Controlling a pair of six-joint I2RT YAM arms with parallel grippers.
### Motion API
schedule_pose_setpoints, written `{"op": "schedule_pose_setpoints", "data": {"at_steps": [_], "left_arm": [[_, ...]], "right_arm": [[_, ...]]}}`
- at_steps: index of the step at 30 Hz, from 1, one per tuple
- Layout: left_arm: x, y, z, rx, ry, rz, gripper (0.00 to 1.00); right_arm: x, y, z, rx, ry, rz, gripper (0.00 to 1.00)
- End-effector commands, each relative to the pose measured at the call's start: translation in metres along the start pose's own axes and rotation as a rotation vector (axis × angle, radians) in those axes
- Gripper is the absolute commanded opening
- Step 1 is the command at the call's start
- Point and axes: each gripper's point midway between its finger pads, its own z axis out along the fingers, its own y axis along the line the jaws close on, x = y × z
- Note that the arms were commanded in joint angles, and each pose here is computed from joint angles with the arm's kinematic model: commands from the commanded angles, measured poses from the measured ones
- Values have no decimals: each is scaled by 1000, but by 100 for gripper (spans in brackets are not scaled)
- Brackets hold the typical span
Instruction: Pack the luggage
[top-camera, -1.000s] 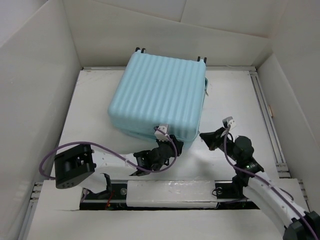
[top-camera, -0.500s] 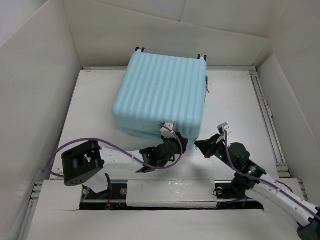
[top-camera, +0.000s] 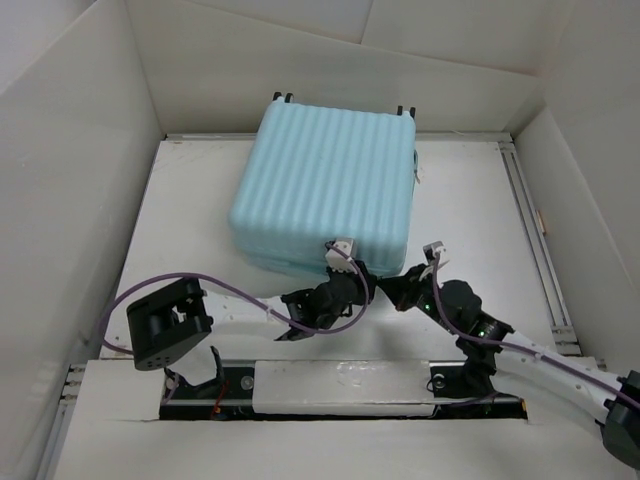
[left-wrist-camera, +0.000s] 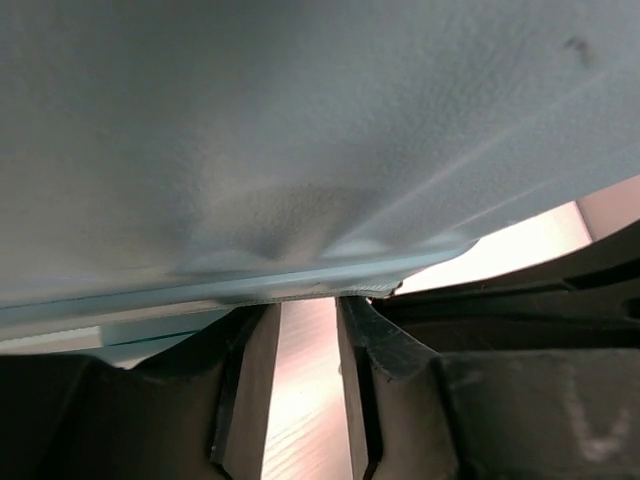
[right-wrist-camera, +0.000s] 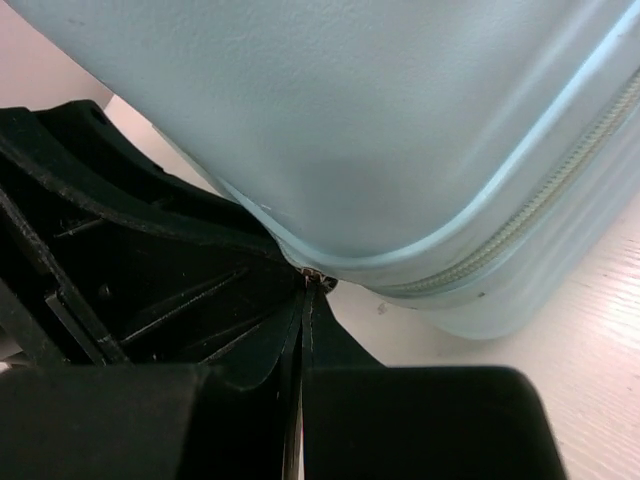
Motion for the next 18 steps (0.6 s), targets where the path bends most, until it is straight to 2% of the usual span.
{"op": "schedule_pose_setpoints", "data": {"at_steps": [1, 3, 8, 9, 11, 12, 14, 16, 17, 18], "left_arm": [[-50, -52, -10, 211, -71, -112, 28], [-56, -48, -26, 233, -80, -122, 34], [-53, -5, -66, 182, -67, -102, 54], [-71, -8, -83, 219, -105, -130, 57], [-74, 7, -97, 186, -108, -112, 60], [-89, 8, -111, 204, -149, -137, 62], [-95, 25, -122, 148, -165, -130, 64], [-122, 41, -139, 85, -239, -181, 67], [-124, 72, -143, -66, -270, -163, 69], [-134, 81, -149, -115, -304, -204, 71]], "right_arm": [[23, 46, -2, -207, 131, 40, 0], [24, 45, 1, -189, 135, 38, 0], [12, 33, -8, -112, 77, 37, 0], [11, 31, -9, -103, 71, 37, 0], [8, 30, -10, -92, 66, 37, 0], [4, 32, -12, -96, 59, 37, 0], [3, 33, -10, -94, 62, 37, 0], [5, 35, -9, -95, 77, 34, 0], [5, 35, -9, -95, 77, 34, 0], [5, 35, -9, -95, 77, 34, 0]]}}
